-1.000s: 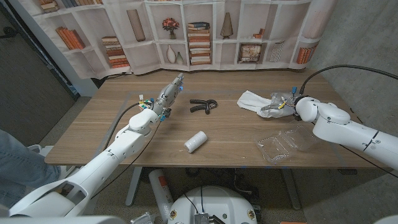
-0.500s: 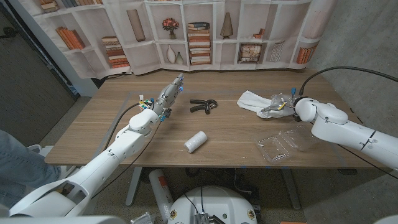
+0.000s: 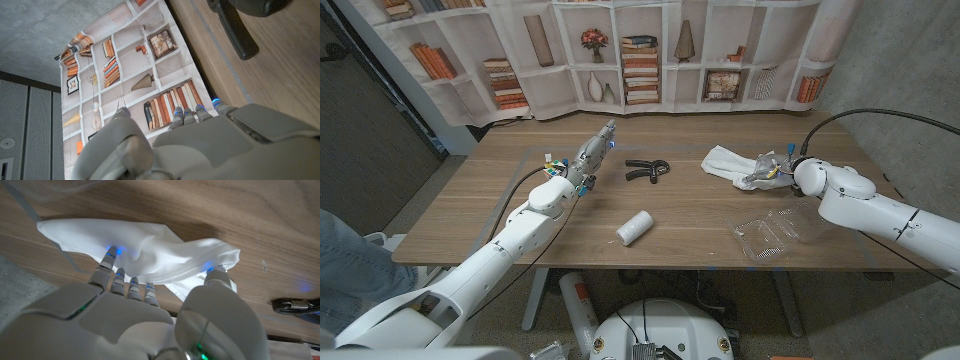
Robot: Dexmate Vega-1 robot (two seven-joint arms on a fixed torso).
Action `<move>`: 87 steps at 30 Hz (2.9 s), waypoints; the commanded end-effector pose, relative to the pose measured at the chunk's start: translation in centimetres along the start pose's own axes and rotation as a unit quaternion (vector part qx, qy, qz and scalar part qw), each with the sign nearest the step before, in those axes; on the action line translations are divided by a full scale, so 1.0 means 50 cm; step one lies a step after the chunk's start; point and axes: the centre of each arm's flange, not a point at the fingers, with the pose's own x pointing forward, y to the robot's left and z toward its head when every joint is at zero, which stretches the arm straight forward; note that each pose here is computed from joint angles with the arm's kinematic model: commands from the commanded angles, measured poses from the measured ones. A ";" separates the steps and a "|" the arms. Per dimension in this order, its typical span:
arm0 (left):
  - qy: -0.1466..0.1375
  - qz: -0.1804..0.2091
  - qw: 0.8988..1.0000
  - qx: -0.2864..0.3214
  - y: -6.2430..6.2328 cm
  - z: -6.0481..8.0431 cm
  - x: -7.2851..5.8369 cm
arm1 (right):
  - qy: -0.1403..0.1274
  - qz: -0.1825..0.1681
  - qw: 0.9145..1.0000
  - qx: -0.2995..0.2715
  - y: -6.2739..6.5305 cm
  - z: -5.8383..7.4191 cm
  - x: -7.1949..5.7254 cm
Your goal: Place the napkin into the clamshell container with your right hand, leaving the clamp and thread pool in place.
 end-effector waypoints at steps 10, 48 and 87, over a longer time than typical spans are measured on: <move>0.007 0.000 1.000 0.001 0.008 -0.006 0.002 | 0.024 0.011 0.999 -0.019 0.017 0.010 0.026; 0.010 -0.005 1.000 -0.002 0.001 -0.010 0.004 | 0.041 -0.025 0.998 -0.039 0.031 0.023 0.029; 0.009 -0.013 1.000 -0.003 0.008 -0.011 0.020 | 0.037 -0.137 0.990 -0.028 0.003 0.053 0.011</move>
